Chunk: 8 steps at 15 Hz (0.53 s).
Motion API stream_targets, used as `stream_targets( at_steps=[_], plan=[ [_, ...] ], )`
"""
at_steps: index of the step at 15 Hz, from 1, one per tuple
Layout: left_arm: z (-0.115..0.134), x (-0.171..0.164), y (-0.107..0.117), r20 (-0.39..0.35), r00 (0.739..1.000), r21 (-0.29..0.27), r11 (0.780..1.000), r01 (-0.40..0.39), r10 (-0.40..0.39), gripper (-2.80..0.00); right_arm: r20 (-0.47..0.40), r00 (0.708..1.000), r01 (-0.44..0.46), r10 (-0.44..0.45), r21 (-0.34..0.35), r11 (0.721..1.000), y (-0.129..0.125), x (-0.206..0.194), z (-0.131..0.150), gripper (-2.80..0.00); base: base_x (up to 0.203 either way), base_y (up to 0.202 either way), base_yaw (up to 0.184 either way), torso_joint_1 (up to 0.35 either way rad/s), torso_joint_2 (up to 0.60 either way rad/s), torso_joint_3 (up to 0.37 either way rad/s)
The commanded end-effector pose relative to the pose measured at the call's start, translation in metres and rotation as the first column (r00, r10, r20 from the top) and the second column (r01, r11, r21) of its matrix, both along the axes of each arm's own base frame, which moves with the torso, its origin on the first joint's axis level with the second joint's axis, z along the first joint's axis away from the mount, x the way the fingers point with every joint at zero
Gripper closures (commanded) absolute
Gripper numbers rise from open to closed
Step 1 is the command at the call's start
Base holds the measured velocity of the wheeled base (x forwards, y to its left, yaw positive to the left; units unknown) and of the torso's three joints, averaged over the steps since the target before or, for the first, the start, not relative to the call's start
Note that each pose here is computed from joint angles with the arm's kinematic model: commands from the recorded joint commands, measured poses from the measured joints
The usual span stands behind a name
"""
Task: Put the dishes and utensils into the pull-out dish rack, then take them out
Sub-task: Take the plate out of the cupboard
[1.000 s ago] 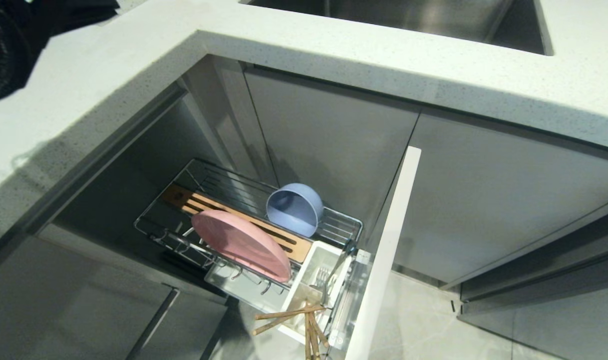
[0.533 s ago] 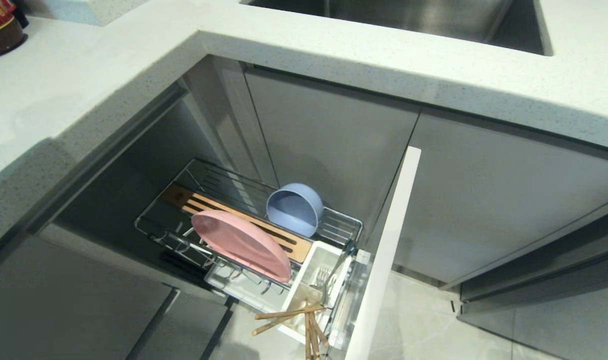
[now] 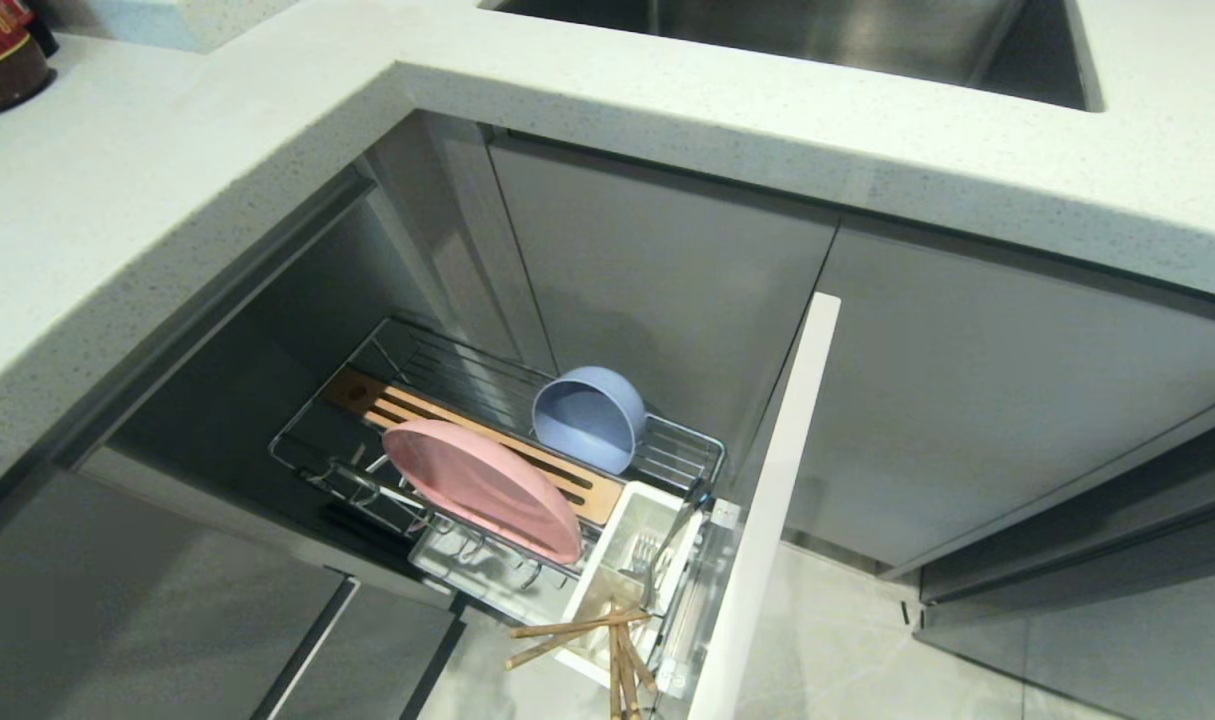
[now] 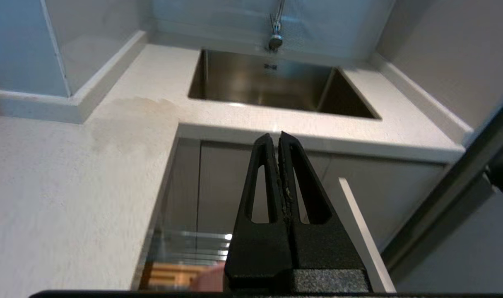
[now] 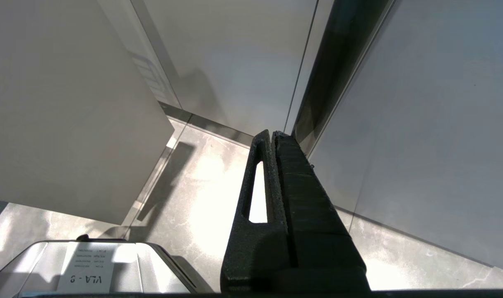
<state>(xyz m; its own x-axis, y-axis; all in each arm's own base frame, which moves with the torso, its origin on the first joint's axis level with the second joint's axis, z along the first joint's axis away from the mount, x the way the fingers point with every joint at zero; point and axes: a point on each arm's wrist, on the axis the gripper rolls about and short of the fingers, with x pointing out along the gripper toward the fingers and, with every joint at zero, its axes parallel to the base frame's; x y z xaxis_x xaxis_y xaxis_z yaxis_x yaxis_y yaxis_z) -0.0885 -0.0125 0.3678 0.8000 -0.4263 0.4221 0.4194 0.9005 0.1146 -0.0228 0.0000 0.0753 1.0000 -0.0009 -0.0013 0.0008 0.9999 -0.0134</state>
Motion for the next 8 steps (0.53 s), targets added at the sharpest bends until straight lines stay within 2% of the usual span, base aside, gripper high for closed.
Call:
stream_targets(
  at_steps=[1,3,6,7,8],
  plan=[
    [-0.027,-0.038,-0.004,0.043,0.998,0.017,0.999,-0.038,0.037,0.00,0.000,1.000,0.000,0.000,0.000,1.000,0.000,0.000,0.000,0.00,0.000,0.000,0.000,0.000,0.00,0.000],
    [-0.066,-0.044,-0.001,0.013,0.992,0.049,0.991,-0.124,0.123,0.00,0.000,1.000,0.001,-0.001,0.000,1.000,0.000,0.000,0.000,0.00,0.000,0.000,0.000,0.000,0.00,0.000],
    [-0.131,-0.047,0.005,-0.014,0.968,0.117,0.962,-0.246,0.250,0.00,0.000,1.000,-0.001,0.001,0.000,1.000,0.000,0.000,0.000,0.00,0.000,0.000,0.000,0.000,0.00,0.000],
    [-0.154,-0.045,0.007,-0.066,0.948,0.152,0.943,-0.297,0.310,0.00,0.000,1.000,0.000,0.000,0.000,1.000,0.000,0.000,0.000,0.00,0.000,0.000,0.000,0.000,0.00,0.000],
    [-0.168,-0.042,0.009,-0.129,0.913,0.164,0.917,-0.364,0.386,0.00,0.000,1.000,0.002,-0.002,0.000,1.000,0.000,0.000,0.000,0.00,0.000,0.000,0.000,0.000,0.00,0.000]
  ],
)
